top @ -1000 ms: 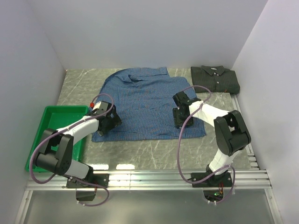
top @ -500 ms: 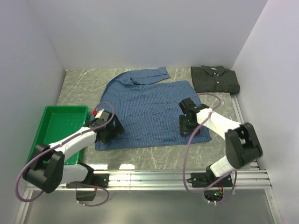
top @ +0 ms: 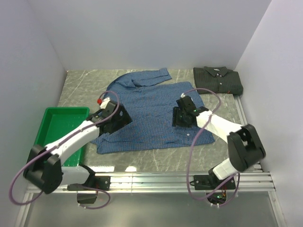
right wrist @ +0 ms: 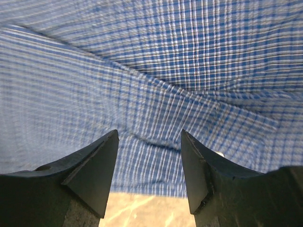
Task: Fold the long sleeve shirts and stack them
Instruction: Fold the shirt
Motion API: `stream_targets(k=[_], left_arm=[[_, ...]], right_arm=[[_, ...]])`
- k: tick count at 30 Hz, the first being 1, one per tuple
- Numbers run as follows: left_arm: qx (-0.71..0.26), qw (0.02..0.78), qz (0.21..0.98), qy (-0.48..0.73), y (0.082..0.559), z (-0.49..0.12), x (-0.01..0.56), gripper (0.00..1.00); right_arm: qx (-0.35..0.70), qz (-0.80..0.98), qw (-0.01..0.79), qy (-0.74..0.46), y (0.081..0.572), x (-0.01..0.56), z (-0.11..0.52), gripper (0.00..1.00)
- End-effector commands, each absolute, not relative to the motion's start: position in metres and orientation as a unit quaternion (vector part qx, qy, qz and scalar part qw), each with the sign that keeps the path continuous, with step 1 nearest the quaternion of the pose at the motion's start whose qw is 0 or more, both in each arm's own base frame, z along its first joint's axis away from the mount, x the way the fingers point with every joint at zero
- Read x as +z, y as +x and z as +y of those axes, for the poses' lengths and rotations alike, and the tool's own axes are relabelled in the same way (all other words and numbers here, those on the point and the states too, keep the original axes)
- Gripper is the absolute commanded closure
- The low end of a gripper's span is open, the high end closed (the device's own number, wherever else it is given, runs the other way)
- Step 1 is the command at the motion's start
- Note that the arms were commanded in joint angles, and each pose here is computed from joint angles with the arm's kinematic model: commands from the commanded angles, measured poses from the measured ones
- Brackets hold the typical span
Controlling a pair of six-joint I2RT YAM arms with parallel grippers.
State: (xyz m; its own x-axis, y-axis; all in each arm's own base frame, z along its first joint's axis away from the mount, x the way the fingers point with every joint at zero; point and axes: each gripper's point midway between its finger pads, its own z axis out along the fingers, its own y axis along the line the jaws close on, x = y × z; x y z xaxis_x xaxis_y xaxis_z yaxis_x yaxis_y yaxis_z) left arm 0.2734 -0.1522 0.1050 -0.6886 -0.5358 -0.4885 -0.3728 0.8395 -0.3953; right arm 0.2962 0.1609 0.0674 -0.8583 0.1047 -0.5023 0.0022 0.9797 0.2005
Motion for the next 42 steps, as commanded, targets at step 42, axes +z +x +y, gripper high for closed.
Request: stream_targets(k=[42], left_arm=[[-0.115, 0.305, 0.932, -0.157, 0.275, -0.182, 0.125, 0.01]], right_arm=[[0.139, 0.923, 0.340, 0.118, 0.272, 0.129, 0.119, 0.37]])
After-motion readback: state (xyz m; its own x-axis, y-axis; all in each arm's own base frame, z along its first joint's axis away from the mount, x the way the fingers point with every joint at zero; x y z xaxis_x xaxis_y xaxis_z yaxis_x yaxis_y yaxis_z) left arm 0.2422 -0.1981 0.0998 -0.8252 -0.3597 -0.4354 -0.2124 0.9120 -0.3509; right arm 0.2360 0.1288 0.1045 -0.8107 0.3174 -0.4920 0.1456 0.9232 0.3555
